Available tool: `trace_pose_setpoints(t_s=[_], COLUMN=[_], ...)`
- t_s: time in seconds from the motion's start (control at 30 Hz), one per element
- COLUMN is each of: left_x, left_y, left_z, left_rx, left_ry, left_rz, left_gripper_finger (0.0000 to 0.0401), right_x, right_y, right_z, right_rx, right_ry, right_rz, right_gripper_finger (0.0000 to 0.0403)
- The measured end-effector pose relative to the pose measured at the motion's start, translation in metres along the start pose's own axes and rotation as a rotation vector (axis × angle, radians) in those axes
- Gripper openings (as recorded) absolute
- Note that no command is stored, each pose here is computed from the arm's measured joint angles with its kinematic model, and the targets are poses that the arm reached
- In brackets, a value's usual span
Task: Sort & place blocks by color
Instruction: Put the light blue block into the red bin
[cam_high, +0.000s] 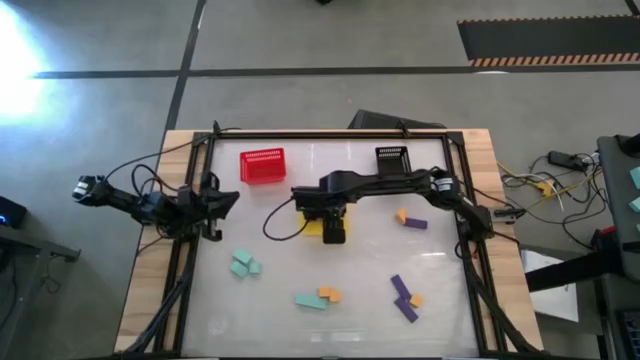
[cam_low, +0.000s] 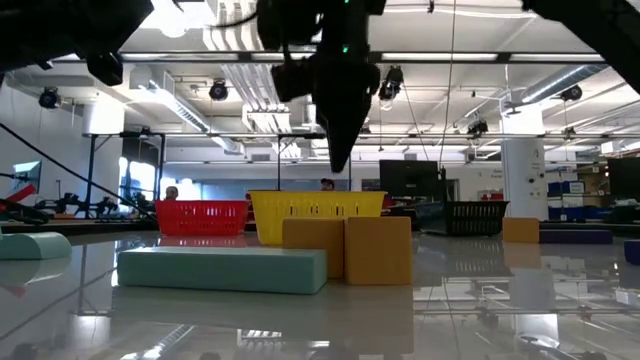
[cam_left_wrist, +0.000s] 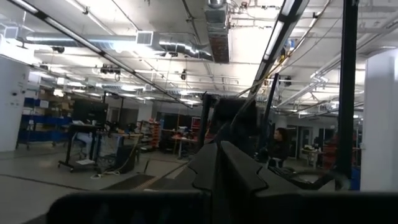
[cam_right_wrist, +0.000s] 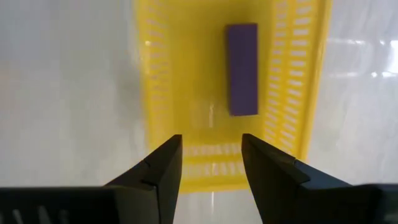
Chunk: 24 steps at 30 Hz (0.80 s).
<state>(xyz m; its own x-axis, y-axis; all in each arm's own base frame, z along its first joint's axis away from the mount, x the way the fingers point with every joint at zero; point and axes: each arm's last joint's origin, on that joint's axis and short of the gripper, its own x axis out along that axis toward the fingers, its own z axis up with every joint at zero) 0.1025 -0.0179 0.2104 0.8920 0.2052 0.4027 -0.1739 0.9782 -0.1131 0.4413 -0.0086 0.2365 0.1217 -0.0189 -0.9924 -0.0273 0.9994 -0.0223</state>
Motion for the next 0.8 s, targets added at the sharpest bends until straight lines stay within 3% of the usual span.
trace_pose_setpoints(t_s=[0.13, 0.43, 0.67, 0.8], left_x=[0.002, 0.011, 0.029, 0.041], left_y=[-0.001, -0.006, -0.015, -0.023], left_z=[-0.002, -0.007, 0.004, 0.003], left_rx=[-0.032, -0.151, -0.204, -0.236], left_ry=[0.021, 0.086, 0.111, 0.169], left_rz=[-0.002, -0.005, -0.004, -0.009], left_gripper_finger=[0.0003, 0.0003, 0.0003, 0.0003], right_x=[-0.013, -0.025, -0.023, -0.029], right_y=[0.020, 0.055, 0.057, 0.053], right_z=[-0.010, -0.053, -0.097, -0.125], right_rx=[-0.014, -0.087, -0.176, -0.216], right_ry=[-0.109, -0.510, -0.905, -1.011], right_rz=[0.003, 0.022, -0.053, -0.084], right_gripper_finger=[0.0142, 0.0119, 0.0095, 0.0078])
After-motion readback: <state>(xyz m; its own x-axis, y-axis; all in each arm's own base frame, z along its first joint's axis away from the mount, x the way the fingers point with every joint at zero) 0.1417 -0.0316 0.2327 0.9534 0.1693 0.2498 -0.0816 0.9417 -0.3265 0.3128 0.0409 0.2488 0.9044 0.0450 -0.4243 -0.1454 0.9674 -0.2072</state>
